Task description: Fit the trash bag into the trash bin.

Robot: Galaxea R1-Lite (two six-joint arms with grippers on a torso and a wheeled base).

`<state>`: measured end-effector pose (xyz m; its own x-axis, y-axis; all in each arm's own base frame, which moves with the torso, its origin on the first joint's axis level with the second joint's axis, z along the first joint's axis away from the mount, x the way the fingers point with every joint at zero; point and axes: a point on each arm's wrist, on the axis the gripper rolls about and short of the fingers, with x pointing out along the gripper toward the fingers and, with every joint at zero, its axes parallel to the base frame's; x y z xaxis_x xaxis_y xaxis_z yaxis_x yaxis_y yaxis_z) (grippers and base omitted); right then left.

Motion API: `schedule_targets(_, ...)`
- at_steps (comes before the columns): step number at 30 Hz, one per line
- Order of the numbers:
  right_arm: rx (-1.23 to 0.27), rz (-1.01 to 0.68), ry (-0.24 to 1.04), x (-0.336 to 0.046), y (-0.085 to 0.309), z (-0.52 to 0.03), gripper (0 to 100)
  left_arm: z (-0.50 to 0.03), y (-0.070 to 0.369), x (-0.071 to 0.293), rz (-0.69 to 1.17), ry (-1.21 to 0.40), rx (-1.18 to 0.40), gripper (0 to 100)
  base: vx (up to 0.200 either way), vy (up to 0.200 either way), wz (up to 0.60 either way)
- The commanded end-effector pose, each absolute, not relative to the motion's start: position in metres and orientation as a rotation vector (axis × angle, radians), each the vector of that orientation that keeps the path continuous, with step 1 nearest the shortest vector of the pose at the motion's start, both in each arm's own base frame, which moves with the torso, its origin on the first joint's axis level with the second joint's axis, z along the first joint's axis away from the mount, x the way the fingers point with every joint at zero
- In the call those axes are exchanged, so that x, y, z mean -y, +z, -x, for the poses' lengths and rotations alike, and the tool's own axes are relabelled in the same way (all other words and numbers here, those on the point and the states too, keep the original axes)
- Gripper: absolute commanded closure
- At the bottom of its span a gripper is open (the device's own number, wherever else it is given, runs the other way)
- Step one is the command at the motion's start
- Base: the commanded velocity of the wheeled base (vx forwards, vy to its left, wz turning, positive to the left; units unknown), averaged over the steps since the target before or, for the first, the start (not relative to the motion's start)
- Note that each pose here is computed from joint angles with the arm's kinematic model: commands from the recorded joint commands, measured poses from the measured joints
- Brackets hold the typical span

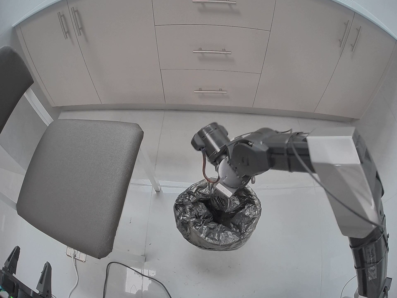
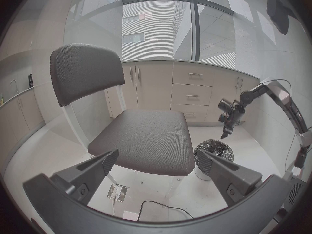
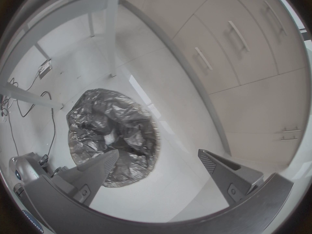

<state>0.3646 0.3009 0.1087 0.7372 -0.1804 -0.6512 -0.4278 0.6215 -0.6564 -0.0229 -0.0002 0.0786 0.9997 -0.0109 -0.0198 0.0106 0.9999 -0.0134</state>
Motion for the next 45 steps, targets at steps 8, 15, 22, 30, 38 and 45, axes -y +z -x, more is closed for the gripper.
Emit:
schedule_targets(8, -0.493, 0.706, -0.169, -0.184, 0.301, -0.326, 0, 0.023, 0.075, 0.0, 0.014, -0.012, -0.02, 0, 0.0, 0.0, 0.0)
schedule_targets(15, -0.351, 0.529, -0.418, -0.074, 0.389, -0.271, 0, 0.023, 0.075, 0.0, 0.014, -0.011, -0.02, 0, 0.0, 0.0, 0.0)
schedule_targets(22, -0.13, 0.386, -0.525, 0.012, 0.455, -0.134, 0, 0.023, 0.075, 0.0, 0.014, -0.011, -0.02, 0, 0.0, 0.0, 0.0)
schedule_targets(30, -0.054, 0.252, -0.461, -0.002, 0.427, 0.07, 0, 0.023, 0.075, 0.0, 0.014, -0.012, -0.02, 0, 0.0, 0.0, 0.0)
schedule_targets(38, 0.112, 0.205, -0.267, -0.05, 0.319, 0.237, 0, 0.023, 0.075, 0.0, 0.014, -0.012, -0.02, 0, 0.0, 0.0, 0.0)
schedule_targets(45, 0.633, 0.333, -0.154, -0.06, 0.263, 0.326, 0, 0.023, 0.075, 0.0, 0.014, -0.011, -0.02, 0, 0.0, 0.0, 0.0)
